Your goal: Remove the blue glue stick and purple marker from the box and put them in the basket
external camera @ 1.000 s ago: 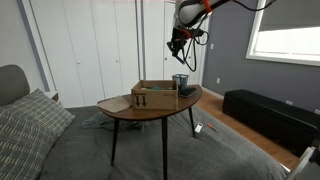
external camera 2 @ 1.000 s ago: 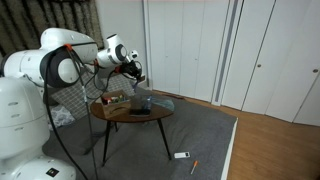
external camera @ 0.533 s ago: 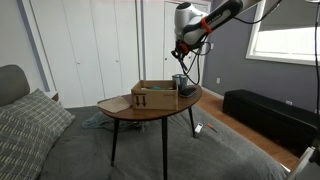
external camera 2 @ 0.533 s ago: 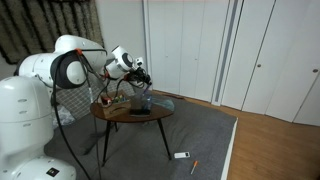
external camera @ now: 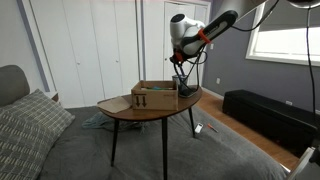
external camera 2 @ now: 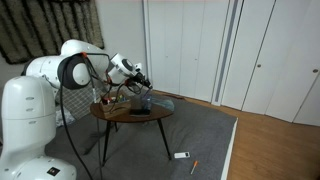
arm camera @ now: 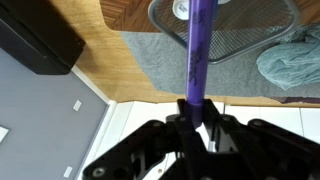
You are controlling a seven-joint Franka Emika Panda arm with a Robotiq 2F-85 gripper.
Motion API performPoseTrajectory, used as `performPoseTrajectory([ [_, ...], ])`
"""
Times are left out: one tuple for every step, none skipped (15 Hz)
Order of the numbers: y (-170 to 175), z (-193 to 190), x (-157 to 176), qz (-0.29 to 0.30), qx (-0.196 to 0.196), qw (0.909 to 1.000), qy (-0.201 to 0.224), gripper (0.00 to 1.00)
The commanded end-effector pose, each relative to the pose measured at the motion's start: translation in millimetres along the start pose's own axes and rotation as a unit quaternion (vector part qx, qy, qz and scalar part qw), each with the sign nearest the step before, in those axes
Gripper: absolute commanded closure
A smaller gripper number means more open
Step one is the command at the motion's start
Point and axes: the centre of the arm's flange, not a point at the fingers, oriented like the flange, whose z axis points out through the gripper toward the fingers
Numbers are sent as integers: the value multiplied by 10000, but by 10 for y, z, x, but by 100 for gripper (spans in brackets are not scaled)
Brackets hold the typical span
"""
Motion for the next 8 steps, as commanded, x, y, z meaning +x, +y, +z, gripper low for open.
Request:
performPoseTrajectory([
  [-86, 25, -83, 216, -191, 9994, 167, 95],
  [-94, 28, -86, 229, -167, 9994, 205, 95],
  [-102, 25, -91, 230, -156, 9994, 221, 58],
  [-106, 7, -90, 214, -131, 9994, 246, 55],
  [-107, -30, -78, 223, -101, 9993, 295, 50],
  [-106, -98, -60, 195, -46, 9992, 349, 42],
  [-107, -164, -38, 156, 2, 9991, 402, 36],
  [-106, -259, -20, 46, 95, 9992, 388, 27],
])
